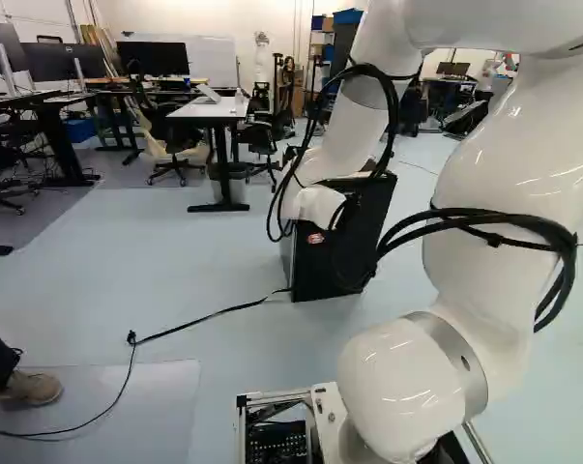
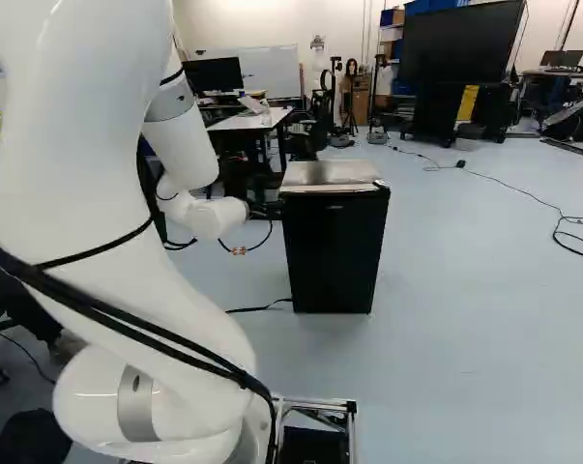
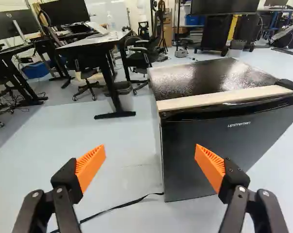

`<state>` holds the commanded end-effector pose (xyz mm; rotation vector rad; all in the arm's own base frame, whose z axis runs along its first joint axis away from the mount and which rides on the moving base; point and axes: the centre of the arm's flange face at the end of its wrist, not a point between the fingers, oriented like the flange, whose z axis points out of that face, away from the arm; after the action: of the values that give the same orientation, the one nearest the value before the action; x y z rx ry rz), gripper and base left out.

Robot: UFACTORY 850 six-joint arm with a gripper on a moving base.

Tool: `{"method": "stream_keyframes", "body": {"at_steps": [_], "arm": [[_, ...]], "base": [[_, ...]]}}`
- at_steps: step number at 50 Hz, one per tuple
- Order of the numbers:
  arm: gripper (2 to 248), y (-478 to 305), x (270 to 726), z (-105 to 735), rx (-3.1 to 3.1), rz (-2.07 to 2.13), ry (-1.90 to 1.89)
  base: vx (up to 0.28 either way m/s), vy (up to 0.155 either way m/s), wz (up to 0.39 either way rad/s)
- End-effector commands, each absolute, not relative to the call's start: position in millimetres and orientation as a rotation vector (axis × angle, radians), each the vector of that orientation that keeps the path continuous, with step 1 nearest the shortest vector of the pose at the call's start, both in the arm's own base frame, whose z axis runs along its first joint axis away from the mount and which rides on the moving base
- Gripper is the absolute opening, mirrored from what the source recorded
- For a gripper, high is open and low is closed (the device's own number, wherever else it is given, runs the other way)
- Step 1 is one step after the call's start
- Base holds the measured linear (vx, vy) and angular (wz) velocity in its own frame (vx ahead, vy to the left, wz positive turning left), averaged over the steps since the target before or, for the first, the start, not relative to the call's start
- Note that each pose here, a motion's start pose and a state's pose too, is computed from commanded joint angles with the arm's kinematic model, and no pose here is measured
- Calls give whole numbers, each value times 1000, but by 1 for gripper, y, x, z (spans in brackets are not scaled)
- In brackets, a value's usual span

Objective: Open the fridge door

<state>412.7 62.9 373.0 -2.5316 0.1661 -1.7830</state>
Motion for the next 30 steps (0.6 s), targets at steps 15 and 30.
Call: {"method": "stream_keyframes", "body": {"at_steps": [15,30], "arm": [[247,79,427,373,-2514,-1797,251],[247,94,442,372,-2500,-1806,358]], "base": [[0,0,0],[0,0,0]]}}
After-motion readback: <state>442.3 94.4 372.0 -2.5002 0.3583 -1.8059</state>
